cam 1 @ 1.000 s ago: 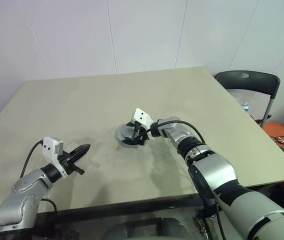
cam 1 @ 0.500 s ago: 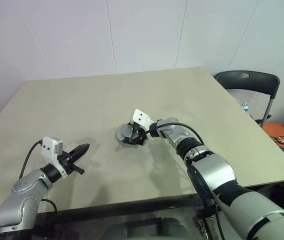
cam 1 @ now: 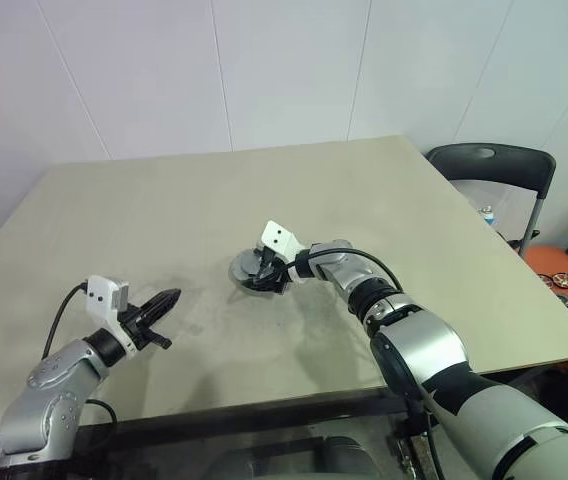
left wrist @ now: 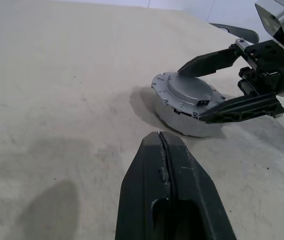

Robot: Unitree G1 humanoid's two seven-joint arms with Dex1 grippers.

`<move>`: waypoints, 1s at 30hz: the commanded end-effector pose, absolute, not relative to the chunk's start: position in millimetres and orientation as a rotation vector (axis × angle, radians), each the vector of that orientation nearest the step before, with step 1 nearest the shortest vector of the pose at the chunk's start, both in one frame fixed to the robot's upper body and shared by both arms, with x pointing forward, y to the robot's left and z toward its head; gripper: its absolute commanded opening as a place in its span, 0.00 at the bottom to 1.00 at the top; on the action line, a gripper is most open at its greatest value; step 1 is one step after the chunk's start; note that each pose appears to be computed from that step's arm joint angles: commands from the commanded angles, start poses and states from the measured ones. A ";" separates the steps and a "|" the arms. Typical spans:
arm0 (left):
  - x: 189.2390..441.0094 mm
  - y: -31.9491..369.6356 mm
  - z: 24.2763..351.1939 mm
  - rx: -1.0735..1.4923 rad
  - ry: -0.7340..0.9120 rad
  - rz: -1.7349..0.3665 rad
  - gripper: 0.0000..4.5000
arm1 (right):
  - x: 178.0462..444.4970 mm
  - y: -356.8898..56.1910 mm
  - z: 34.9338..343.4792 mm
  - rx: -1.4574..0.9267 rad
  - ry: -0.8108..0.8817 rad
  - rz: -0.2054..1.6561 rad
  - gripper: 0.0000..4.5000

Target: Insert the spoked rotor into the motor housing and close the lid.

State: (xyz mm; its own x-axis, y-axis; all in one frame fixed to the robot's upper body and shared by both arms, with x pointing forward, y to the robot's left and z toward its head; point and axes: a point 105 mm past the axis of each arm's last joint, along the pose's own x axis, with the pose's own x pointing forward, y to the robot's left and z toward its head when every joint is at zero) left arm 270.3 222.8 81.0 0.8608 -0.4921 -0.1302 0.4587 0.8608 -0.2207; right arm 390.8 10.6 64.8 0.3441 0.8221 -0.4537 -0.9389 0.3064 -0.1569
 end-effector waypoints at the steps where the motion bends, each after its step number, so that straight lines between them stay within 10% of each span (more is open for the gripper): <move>1: 272.7 222.5 93.1 -0.153 0.138 -0.500 0.00 | 391.8 9.3 62.5 -0.432 0.320 1.173 1.00; 11: 273.8 214.6 93.4 -0.172 0.123 -0.515 0.00 | 407.3 17.9 119.1 -0.179 0.185 1.158 1.00; 30: 278.4 215.8 90.6 -0.163 0.131 -0.516 0.00 | 400.3 -1.2 58.7 -0.380 0.300 1.054 1.00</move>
State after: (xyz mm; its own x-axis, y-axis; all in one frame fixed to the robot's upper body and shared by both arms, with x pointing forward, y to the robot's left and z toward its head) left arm 276.5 211.0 78.6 0.8524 -0.5089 -0.1201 0.4747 0.8495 -0.2303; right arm 397.7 2.6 60.8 0.4411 0.8008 -0.4052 -0.8966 0.4134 -0.1590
